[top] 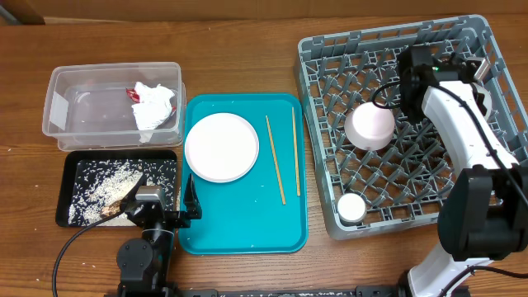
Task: Sort waste into correct bins and load items into the dishwasher
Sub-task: 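Grasp the white bowl with the right gripper and place it in rack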
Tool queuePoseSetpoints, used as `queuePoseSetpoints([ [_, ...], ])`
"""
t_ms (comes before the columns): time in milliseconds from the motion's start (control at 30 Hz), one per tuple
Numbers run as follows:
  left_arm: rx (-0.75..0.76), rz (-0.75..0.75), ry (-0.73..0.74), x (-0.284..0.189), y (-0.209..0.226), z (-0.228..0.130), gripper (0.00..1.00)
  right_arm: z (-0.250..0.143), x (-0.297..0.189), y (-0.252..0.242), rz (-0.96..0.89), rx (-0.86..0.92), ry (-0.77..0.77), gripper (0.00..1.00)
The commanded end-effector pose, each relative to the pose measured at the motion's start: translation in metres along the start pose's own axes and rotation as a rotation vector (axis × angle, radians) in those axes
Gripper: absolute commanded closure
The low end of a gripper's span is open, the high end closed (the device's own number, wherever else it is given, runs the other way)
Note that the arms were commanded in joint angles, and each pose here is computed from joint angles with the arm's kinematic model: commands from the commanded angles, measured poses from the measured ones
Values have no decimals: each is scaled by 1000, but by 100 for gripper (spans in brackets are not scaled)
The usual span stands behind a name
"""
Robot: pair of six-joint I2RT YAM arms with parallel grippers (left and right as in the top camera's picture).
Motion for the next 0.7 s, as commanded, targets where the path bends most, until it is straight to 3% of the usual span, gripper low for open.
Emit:
queuePoseSetpoints([
  [0, -10, -1, -8, 0, 0, -1, 0, -11, -14, 9, 64, -33, 12, 96],
  [200, -10, -1, -8, 0, 0, -1, 0, -33, -24, 22, 82, -94, -15, 96],
  [467, -10, -1, -8, 0, 0, -1, 0, -8, -31, 1, -121, -91, -234, 96],
  [667, -10, -1, -8, 0, 0, -1, 0, -7, -19, 0, -119, -73, -189, 96],
])
Point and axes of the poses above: each gripper's point midway between its finger pads, its own x axis out along the fingers, its own y axis along the line the jaws close on, z = x × y, the point moved 9 cm from there along -x, back along the fingers, and after that the axes turned 12 degrees about x, right-handed, at the moved point
